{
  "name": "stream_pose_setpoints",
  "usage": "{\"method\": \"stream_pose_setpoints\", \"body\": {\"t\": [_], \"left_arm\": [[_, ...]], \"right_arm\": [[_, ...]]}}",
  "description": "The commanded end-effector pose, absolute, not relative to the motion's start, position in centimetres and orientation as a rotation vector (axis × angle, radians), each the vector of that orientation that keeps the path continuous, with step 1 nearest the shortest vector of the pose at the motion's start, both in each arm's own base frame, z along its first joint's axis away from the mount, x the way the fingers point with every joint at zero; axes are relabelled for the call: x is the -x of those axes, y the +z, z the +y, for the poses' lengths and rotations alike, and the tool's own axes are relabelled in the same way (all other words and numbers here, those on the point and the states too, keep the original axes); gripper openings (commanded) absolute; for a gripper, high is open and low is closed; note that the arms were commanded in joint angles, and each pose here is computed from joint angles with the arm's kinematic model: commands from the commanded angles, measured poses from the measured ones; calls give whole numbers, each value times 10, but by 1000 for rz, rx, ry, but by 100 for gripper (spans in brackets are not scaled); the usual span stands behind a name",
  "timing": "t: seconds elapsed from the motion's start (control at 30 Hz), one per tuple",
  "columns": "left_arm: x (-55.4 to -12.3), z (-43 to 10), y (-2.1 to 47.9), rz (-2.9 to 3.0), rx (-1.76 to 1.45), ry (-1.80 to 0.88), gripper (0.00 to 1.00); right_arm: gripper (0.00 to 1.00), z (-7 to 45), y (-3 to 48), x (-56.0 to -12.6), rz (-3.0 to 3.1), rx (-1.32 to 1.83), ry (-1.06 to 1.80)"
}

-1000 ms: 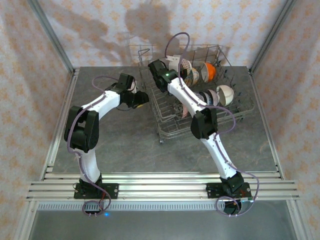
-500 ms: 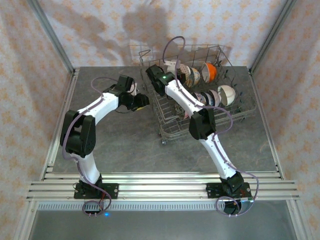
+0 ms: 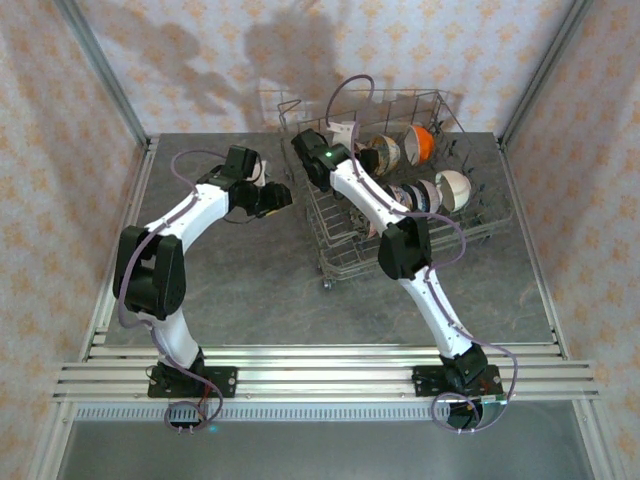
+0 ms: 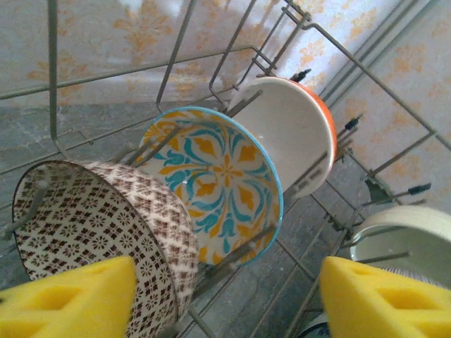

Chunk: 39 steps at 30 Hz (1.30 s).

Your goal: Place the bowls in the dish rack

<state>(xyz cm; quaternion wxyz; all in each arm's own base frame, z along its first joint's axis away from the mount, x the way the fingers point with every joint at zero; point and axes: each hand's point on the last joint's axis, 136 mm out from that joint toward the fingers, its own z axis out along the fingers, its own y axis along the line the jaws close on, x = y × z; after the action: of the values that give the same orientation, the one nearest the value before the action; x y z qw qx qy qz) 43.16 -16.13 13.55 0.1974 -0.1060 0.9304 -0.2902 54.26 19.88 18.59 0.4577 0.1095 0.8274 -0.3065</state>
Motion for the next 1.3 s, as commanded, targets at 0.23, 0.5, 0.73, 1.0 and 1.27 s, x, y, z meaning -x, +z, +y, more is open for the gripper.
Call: {"method": "stream_pose_setpoints", "body": {"t": [0.23,0.5,0.73,1.0,1.27], "left_arm": [[-449,-153,221,2415,250,-782,53],[-445,-161,274,2311,217,-792,56],[-433,-194,274,2341,180,-817,56],[-439,-226,269,2352,242,-924,55],[-453,-224,253,2367,301,-883,43]], "right_arm": [[86,192,270,-527,2004,-281,-628],[88,183,301,-515,2034,-248,-539],[88,149,315,-503,2063,-271,-522],[87,120,314,-469,2091,-261,-528],[88,83,302,-442,2116,-316,-496]]}}
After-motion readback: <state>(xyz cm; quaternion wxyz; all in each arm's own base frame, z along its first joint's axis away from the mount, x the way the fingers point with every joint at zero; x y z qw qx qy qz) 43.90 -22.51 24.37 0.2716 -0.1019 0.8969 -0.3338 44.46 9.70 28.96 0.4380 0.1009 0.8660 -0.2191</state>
